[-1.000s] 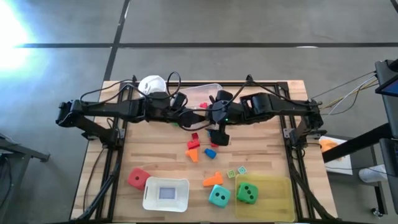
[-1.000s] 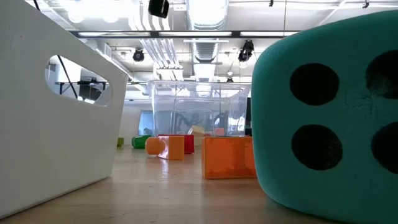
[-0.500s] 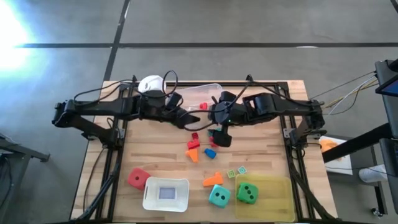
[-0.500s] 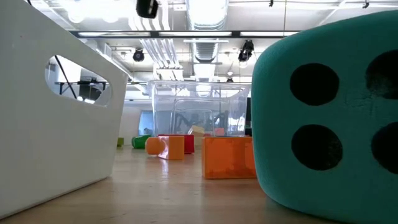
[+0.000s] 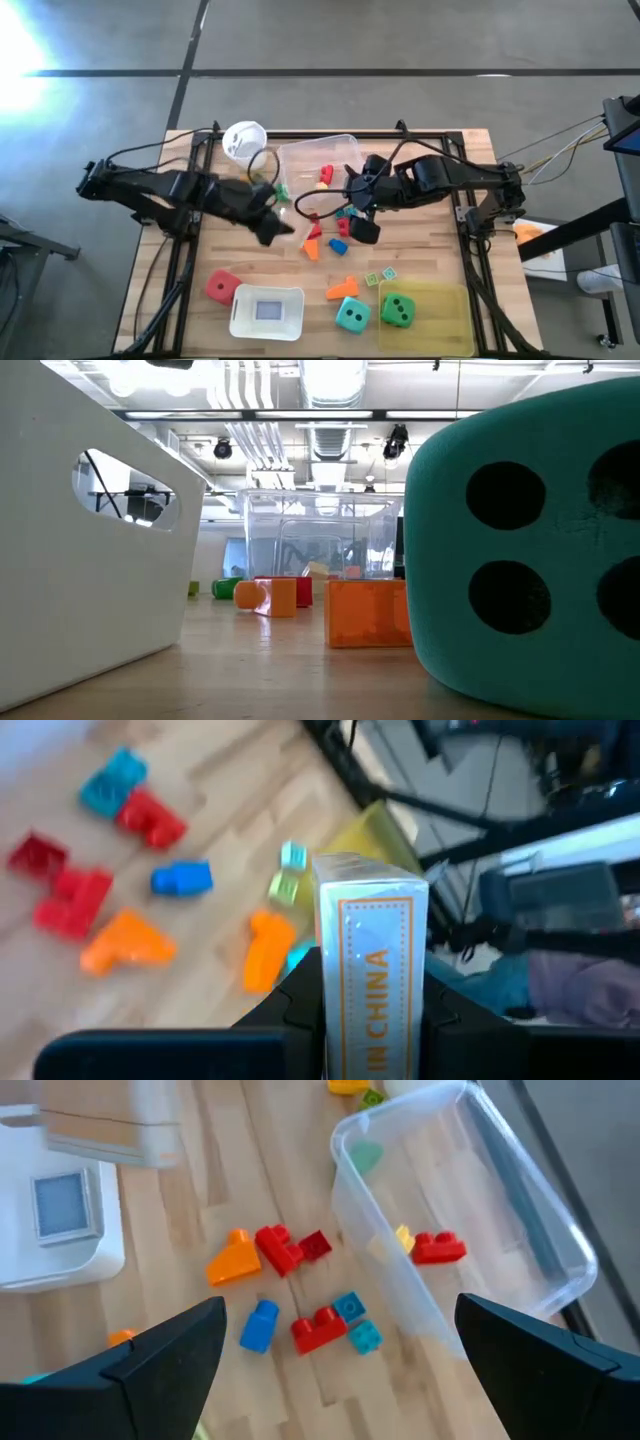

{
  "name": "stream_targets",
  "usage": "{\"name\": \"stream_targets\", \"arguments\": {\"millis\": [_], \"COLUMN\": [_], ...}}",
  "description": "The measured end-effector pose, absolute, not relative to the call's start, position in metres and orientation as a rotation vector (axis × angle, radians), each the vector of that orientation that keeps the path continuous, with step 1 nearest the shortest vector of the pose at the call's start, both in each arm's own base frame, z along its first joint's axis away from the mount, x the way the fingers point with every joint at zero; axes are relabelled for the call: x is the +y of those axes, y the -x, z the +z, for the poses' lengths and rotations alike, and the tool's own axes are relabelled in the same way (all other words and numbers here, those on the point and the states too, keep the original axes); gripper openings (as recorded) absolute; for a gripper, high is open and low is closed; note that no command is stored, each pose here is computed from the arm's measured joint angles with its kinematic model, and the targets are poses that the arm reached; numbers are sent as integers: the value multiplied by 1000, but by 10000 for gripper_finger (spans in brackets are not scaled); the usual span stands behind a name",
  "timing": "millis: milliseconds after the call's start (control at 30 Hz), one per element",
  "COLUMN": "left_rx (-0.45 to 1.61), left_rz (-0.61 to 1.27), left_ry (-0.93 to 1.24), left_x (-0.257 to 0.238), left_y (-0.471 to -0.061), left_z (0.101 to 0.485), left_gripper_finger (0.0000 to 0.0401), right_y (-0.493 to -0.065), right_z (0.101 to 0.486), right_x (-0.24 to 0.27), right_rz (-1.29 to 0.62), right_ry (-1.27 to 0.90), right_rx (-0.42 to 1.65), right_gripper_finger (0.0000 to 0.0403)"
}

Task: Pick & Place Toys
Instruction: Put the orange deck of cards into the white bin

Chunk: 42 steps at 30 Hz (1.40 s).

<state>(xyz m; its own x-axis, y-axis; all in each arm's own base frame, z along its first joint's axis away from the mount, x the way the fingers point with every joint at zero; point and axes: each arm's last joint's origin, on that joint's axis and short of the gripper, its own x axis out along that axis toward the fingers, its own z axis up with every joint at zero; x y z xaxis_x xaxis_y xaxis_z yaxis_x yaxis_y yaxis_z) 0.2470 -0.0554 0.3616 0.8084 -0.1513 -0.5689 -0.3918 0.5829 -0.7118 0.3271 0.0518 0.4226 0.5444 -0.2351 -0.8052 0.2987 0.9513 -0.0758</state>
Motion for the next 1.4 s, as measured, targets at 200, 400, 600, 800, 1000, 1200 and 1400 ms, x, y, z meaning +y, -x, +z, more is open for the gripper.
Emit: {"name": "stream_targets", "arguments": {"millis": [200, 400, 600, 800, 1000, 1200, 1400], "left_rx": [744, 757, 809, 874, 914, 936, 932], "left_rz": [215, 278, 342, 384, 413, 456, 517], "left_ry": [998, 1083, 1144, 1166, 1151, 1126, 1215], "left_x": [-95, -130, -160, -186, -202, -207, -206], "left_y": [-228, -219, -220, -219, -219, -223, -218], "left_z": [351, 342, 324, 305, 290, 275, 241], "left_gripper_finger": [63, 63, 63, 63, 63, 63, 63], "right_y": [-317, -311, -308, -308, -309, -308, -304], "right_z": [426, 429, 428, 417, 398, 378, 362], "right_x": [62, 72, 82, 92, 100, 104, 105], "right_rz": [-326, -315, -316, -309, -323, -364, -415], "right_ry": [-123, -150, -189, -175, -169, -177, -224], "right_rx": [948, 931, 929, 969, 1032, 1088, 1103], "right_gripper_finger": [385, 385, 385, 385, 385, 385, 385]}}
